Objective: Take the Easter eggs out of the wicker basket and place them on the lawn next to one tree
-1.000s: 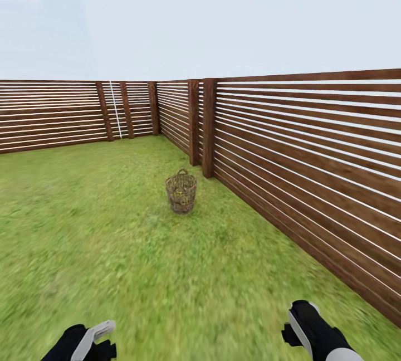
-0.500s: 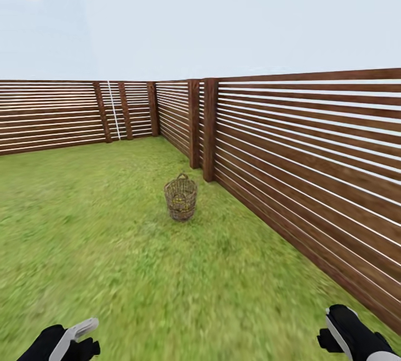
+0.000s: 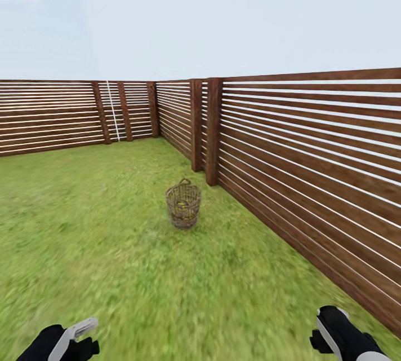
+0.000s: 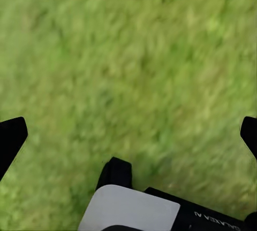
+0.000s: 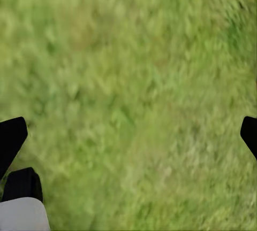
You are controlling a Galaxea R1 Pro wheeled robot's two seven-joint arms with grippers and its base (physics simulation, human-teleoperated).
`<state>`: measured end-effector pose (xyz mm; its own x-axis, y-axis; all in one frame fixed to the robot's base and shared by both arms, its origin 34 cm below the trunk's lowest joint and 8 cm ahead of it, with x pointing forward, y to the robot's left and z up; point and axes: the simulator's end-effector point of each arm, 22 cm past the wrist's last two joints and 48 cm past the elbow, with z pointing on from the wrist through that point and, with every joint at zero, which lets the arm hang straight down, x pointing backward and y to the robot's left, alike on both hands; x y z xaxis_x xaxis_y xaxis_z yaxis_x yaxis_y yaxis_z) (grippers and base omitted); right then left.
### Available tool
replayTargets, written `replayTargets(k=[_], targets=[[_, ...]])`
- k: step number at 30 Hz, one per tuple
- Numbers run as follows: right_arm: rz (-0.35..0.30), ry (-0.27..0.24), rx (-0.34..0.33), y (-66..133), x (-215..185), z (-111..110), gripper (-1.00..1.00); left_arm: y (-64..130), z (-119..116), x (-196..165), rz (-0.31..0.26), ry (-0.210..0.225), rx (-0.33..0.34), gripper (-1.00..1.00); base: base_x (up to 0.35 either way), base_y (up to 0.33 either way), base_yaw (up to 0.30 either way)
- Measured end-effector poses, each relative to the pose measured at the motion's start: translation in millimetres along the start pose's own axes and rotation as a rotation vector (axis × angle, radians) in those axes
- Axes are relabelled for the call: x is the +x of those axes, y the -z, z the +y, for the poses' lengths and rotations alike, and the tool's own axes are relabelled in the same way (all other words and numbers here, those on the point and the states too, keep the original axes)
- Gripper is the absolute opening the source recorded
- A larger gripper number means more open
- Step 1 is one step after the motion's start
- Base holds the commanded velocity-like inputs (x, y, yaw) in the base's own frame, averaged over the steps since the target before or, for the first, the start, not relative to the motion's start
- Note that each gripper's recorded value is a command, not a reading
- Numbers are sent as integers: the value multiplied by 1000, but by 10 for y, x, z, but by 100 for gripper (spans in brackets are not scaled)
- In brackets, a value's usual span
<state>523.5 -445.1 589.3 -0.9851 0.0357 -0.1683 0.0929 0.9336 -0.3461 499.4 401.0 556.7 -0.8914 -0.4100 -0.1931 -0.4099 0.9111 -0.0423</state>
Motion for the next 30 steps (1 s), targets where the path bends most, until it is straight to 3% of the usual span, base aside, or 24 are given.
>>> replayTargets(k=[16, 27, 30], targets=[[-3, 0, -10, 8, -8, 70, 100, -9, -11, 22, 5, 0, 3, 100, 209, 275, 8], [-2, 3, -11, 13, -7, 104, 100, -14, -33, 32, 6, 0, 5, 100, 241, 197, 268], [-2, 2, -12, 12, -7, 107, 100, -21, -52, -10, -18, -1, 7, 100, 126, 18, 228]])
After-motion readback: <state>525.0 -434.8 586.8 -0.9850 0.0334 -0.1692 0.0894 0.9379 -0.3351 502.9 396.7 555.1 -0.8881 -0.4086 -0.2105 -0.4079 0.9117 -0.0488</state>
